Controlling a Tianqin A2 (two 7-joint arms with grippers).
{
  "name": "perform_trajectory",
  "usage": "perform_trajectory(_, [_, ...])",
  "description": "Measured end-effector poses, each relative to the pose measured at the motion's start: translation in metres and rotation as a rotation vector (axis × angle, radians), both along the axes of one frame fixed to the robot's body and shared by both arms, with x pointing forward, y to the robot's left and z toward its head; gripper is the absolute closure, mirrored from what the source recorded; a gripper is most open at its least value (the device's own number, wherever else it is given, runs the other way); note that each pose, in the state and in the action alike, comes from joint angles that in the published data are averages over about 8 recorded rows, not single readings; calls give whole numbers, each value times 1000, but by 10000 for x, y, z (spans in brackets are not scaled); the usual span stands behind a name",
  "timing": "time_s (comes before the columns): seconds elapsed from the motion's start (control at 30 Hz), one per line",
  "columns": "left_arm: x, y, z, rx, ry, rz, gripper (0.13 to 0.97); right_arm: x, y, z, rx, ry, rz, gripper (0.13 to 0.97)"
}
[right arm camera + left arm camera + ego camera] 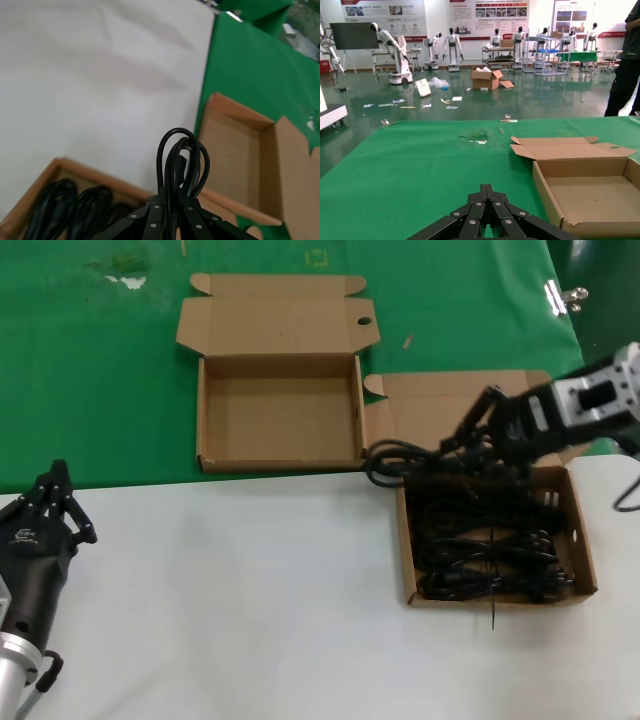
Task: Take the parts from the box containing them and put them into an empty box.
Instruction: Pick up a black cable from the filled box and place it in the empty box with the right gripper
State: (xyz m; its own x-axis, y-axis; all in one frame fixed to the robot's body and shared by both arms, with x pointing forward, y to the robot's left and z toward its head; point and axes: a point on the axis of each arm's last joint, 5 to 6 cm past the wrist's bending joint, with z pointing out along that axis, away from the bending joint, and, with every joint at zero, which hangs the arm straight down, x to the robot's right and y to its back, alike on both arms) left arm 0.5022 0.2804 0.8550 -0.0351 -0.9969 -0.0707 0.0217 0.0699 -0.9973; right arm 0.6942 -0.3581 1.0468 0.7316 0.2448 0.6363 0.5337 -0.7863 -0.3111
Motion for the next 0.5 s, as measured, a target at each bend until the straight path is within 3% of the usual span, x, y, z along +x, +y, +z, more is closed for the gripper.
perform_trajectory(0.23, [0, 0, 0, 0, 0, 0, 957, 156, 238, 57, 50, -13, -28, 927])
perform_trajectory(0.5, [0, 0, 0, 0, 0, 0, 957, 437, 595, 52, 77, -67, -26, 927])
